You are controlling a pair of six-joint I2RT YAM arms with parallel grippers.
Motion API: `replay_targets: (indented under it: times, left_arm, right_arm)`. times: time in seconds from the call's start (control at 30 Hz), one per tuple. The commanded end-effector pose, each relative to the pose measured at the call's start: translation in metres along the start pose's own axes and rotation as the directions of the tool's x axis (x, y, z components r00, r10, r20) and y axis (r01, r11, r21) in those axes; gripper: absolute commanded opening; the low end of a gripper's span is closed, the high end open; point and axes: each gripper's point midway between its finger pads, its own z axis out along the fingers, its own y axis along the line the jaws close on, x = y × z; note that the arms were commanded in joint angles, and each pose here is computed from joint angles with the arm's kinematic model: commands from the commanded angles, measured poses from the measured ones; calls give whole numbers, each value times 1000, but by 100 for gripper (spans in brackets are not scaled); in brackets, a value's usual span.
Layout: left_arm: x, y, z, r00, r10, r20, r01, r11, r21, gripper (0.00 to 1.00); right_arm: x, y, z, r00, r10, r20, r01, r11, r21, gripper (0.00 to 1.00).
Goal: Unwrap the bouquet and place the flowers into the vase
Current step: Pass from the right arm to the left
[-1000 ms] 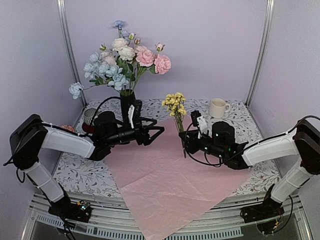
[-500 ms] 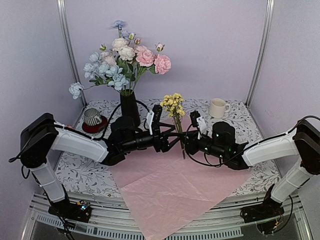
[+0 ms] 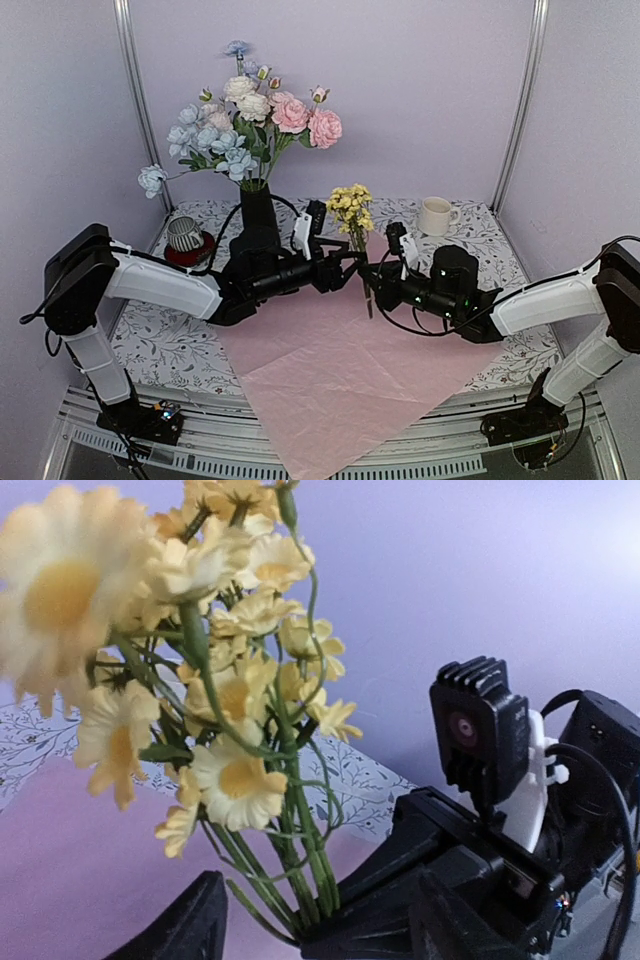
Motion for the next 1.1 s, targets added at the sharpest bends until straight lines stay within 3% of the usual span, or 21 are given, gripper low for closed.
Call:
replay_targets:
  times: [0.0,0.13,0.33,0.6,0.7,0.87,1.07]
  left_arm:
    - [11,2,3,999,-38,-18,38,999,-26,69]
    - [9,-2,9,999,-35,-28,35,999,-6,72]
    - [10,-2,17,998,-35,-55,34,999,-7,56]
    - [11,-2,18,997,-34,-63,35,999,4,26]
    - [10,0,17,997,-34,-62,35,999,4,10]
    - [1,7,8,999,-27,-40,26,1000,-8,8]
    - [-28,37,-18,1000,19,8,-18,995,-101,8]
  right_arm:
    - [-16,7,-7,998,-10,58,12,999,-34,5]
    - [-15,11,-7,998,-20,53,23,998,-59,5]
    - [-15,13,-7,998,-24,53,28,997,-70,6]
    - [-13,12,-6,998,-26,49,30,997,-66,10]
    - [-13,12,-5,998,-32,49,35,997,-63,23]
    - [-14,10,-5,998,-45,54,48,997,-54,41]
    - [-15,11,-7,995,-81,59,85,995,-56,51]
